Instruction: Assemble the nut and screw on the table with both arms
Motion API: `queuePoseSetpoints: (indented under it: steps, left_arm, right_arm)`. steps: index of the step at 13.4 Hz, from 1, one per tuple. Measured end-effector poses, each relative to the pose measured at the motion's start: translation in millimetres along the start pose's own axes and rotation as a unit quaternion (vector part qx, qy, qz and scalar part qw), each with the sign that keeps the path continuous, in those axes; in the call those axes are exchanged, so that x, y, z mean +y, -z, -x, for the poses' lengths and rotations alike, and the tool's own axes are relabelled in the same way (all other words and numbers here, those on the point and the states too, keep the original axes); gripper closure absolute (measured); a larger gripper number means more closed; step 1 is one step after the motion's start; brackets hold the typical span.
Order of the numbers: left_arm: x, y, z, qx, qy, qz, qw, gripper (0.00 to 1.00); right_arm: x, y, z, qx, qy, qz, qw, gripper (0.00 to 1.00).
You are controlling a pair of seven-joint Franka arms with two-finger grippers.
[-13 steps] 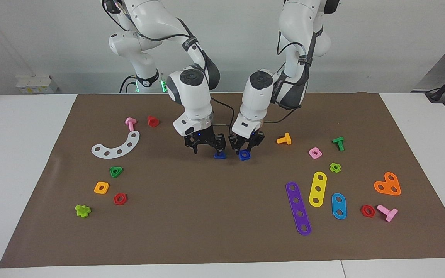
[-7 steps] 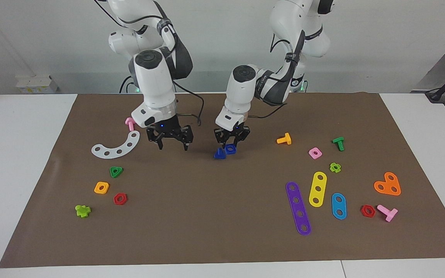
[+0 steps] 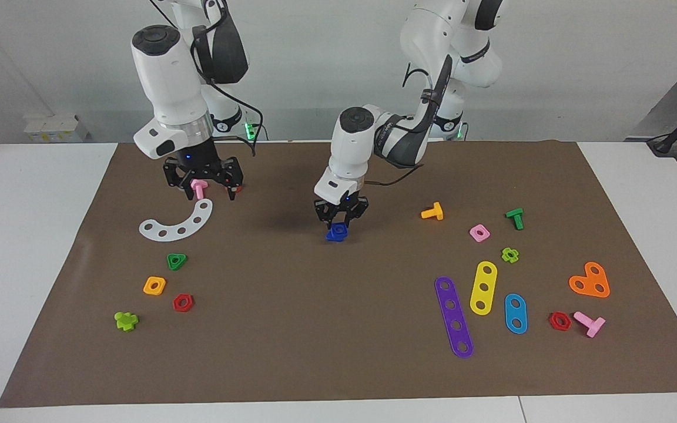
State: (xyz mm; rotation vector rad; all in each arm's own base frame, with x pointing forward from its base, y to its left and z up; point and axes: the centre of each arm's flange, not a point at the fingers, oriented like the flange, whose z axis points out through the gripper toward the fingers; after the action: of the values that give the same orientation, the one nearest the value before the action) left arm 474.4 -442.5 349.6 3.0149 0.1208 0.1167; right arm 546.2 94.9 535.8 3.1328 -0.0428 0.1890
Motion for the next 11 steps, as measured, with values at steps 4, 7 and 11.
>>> queuePoseSetpoints:
  steps: [4, 7, 11]
  left_arm:
    - [4.7, -0.4, 4.3, -0.001, -0.005, 0.000, 1.000, 0.54]
    - [4.3, -0.8, 3.8, -0.001, -0.004, 0.000, 1.000, 0.54]
    - [3.7, -1.0, 3.3, 0.000, -0.004, -0.001, 1.000, 0.54]
  right_arm:
    - [12.0, 28.9, 2.3, -0.030, 0.010, 0.007, 0.999, 0.03]
    - [15.3, 50.3, 1.7, -0.034, 0.008, 0.008, 0.999, 0.03]
    - [20.1, 66.7, 2.2, -0.041, 0.006, 0.009, 0.999, 0.02]
